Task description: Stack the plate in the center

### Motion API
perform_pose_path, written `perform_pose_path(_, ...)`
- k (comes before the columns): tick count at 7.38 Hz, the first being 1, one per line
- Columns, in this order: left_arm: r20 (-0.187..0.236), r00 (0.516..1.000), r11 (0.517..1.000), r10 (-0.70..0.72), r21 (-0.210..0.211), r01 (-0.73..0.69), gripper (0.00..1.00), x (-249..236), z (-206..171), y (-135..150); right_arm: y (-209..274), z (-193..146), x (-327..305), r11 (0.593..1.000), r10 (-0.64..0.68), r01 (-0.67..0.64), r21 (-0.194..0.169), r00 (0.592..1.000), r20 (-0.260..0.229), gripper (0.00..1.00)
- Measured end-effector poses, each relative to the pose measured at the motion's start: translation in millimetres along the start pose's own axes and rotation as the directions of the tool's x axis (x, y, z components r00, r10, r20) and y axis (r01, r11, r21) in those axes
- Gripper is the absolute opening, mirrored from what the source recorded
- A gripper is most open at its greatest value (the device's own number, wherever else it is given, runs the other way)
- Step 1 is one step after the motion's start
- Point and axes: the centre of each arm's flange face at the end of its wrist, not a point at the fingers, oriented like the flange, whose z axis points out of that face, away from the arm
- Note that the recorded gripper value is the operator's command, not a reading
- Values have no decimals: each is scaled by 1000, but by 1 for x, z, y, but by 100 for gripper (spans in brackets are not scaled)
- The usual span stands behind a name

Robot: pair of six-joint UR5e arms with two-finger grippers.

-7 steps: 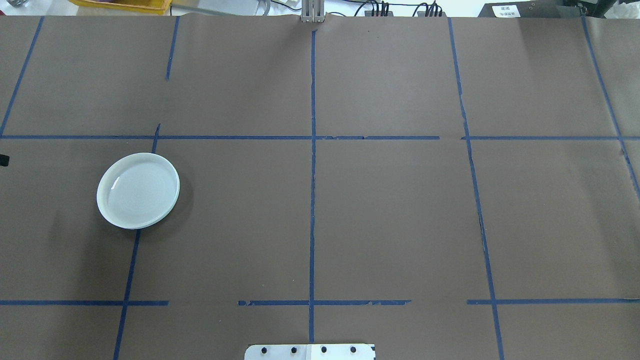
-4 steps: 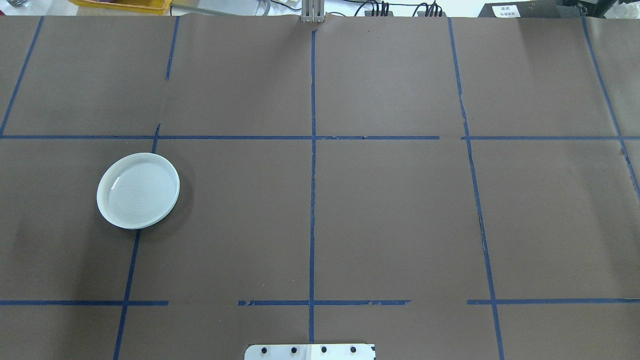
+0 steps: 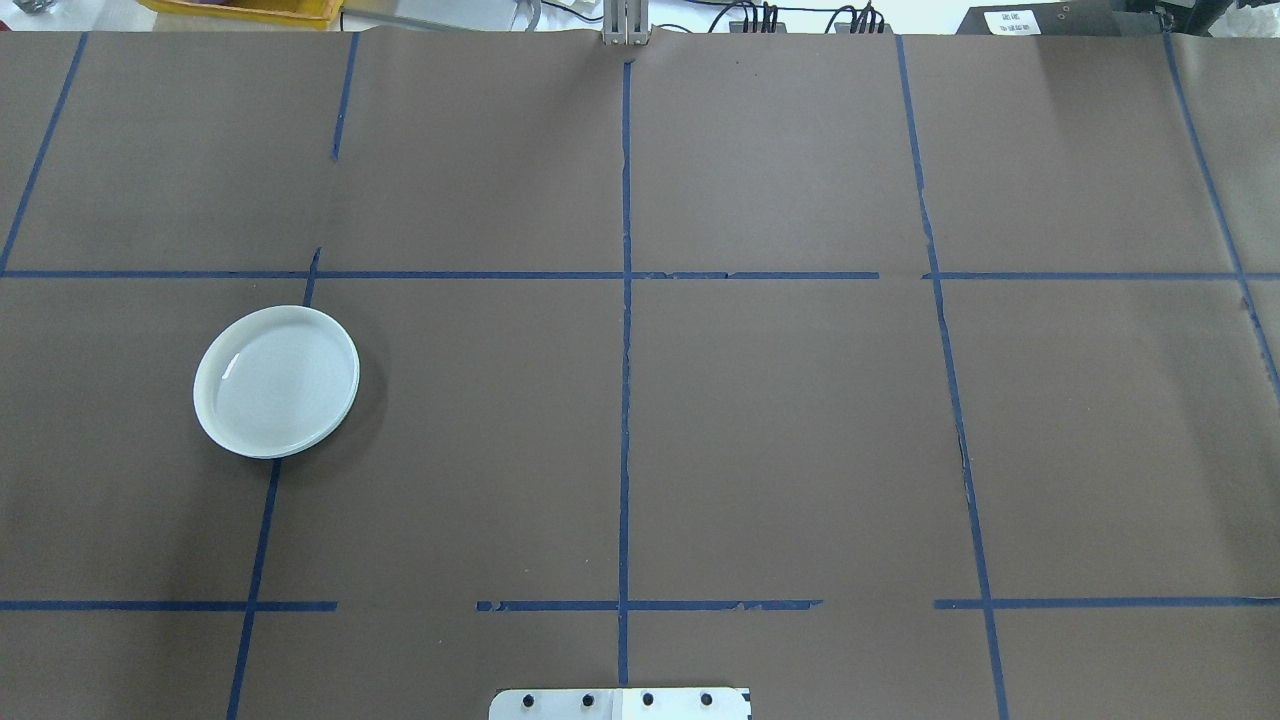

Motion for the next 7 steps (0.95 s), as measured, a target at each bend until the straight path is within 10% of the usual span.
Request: perform_pose_path(7, 1, 1000, 1000, 9, 11, -9, 100, 2, -5, -4, 0, 0, 0, 1000, 0, 0, 0, 1000, 1, 100)
